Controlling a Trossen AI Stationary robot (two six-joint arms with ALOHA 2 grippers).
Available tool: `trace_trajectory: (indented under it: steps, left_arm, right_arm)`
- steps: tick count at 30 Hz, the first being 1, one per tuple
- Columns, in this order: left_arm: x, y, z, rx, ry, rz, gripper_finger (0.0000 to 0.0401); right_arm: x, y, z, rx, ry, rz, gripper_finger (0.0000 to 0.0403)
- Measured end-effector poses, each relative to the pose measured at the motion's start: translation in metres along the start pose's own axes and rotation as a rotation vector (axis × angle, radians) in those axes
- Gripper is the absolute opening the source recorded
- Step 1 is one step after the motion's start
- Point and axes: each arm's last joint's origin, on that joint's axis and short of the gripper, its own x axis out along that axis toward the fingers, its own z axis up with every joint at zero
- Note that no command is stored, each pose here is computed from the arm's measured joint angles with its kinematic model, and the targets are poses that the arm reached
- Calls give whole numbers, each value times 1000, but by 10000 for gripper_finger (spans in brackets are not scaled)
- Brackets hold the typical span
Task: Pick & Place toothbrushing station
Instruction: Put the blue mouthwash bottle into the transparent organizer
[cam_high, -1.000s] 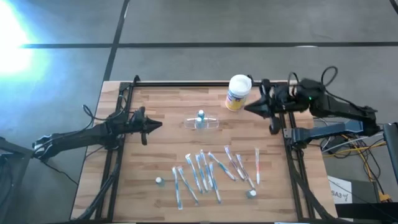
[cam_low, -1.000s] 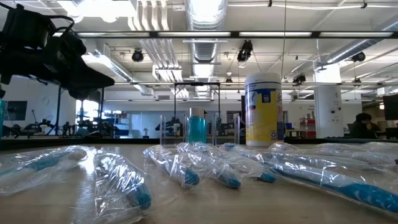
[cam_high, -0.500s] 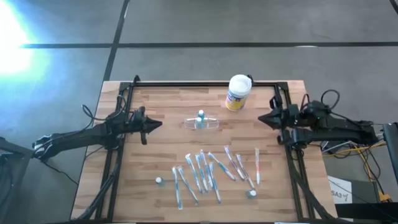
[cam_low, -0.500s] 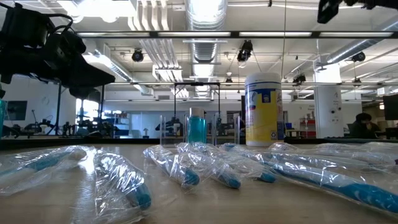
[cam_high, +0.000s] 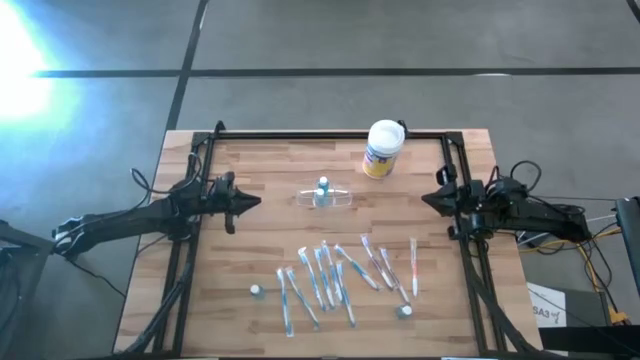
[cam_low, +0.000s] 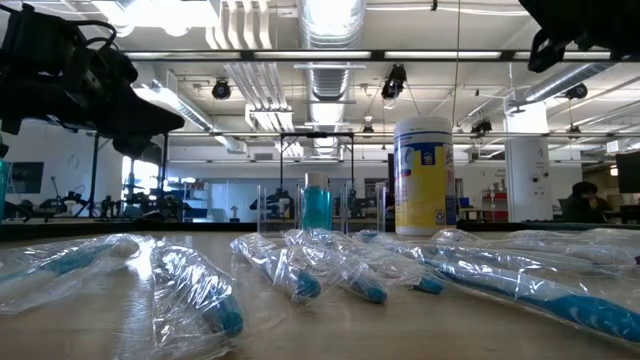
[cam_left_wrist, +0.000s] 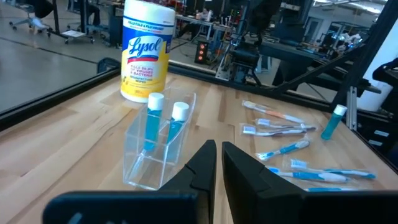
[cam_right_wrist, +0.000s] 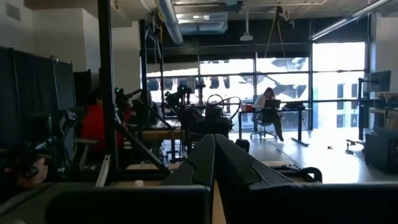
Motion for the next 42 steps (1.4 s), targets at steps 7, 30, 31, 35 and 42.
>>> trace_trajectory:
  steps: [7, 30, 31, 35, 42]
  left_arm:
    - [0, -1, 0, 10, 31, -31, 28]
    - [-48, -47, 167, -87, 287, 182, 2]
    - [-47, -50, 173, -91, 313, 180, 2]
    - [-42, -63, 188, -67, 446, 202, 2]
    - [-28, -92, 210, 13, 563, 235, 1]
  right_arm:
    - [-3, -3, -26, -47, 33, -37, 8]
    - [-3, -6, -44, -96, 45, -83, 8]
    - [-3, -6, -44, -96, 45, -83, 8]
    - [-3, -6, -44, -97, 44, -83, 8]
    - [-3, -6, -44, -116, 45, -82, 9]
